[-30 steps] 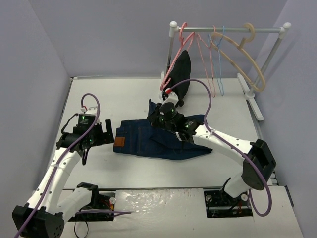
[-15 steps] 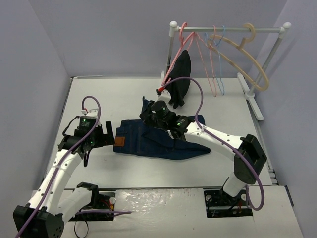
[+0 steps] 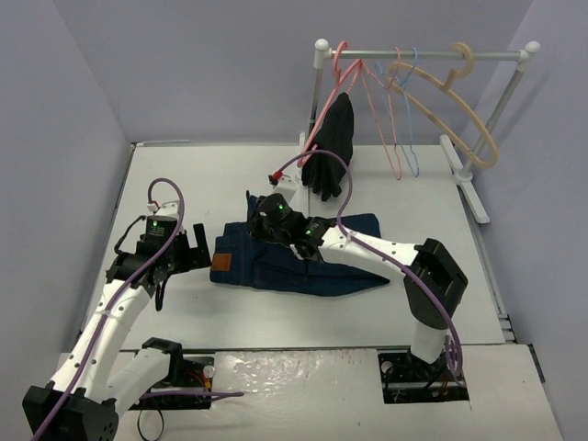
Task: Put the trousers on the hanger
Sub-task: Fold the trousers at the center of the board.
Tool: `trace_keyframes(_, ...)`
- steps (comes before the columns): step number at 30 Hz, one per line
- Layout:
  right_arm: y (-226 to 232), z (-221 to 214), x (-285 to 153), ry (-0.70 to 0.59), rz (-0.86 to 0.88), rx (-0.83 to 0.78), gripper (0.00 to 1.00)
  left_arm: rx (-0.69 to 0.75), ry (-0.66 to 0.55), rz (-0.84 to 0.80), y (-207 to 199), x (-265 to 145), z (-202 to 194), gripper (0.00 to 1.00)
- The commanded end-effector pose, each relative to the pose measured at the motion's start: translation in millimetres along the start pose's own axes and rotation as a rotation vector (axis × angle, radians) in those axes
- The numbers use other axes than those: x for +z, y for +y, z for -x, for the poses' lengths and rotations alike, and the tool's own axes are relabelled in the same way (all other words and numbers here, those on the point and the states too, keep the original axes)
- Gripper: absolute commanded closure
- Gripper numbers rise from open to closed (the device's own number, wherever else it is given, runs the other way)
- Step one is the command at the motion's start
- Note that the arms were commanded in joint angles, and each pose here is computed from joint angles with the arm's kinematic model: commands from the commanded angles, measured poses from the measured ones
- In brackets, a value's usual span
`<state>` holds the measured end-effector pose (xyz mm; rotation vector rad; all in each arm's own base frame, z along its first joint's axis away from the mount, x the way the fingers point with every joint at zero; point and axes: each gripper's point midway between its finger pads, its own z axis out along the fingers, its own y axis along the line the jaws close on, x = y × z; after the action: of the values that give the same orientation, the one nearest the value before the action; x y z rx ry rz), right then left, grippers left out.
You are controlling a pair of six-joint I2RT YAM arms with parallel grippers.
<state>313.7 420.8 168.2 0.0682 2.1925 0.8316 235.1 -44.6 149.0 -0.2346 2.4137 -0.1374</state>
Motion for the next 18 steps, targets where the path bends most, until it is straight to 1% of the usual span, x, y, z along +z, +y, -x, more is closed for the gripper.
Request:
trace_keyframes(1, 49, 17, 6, -0.054, 0.121, 0.053, 0.98, -0.016, -0.059, 0.009, -1, -2, 15, 0.03)
trace_keyframes(3, 48, 4, 19, -0.026, 0.117, 0.045, 0.95, -0.016, -0.058, 0.008, -1, -2, 15, 0.03)
trace_keyframes(5, 56, -2, 25, -0.007, 0.138, 0.041, 0.90, -0.014, -0.055, 0.009, -1, -2, 15, 0.03)
trace_keyframes(7, 58, -11, 32, 0.015, 0.143, 0.039, 0.83, -0.015, -0.055, 0.009, -1, -2, 15, 0.03)
trace_keyframes(9, 57, -20, 40, 0.033, 0.142, 0.040, 0.71, -0.015, -0.054, 0.010, -1, -1, 15, 0.03)
trace_keyframes(11, 64, -22, 42, 0.049, 0.166, 0.025, 0.50, -0.014, -0.055, 0.011, -1, -2, 15, 0.03)
trace_keyframes(13, 71, -23, 43, 0.064, 0.191, -0.002, 0.40, -0.014, -0.057, 0.010, -1, -2, 15, 0.03)
trace_keyframes(15, 80, -15, 35, 0.061, 0.217, -0.051, 0.35, -0.013, -0.059, 0.011, -1, -3, 15, 0.03)
trace_keyframes(18, 76, -1, 23, 0.040, 0.192, -0.126, 0.35, -0.001, -0.069, 0.006, -2, -5, 19, 0.03)
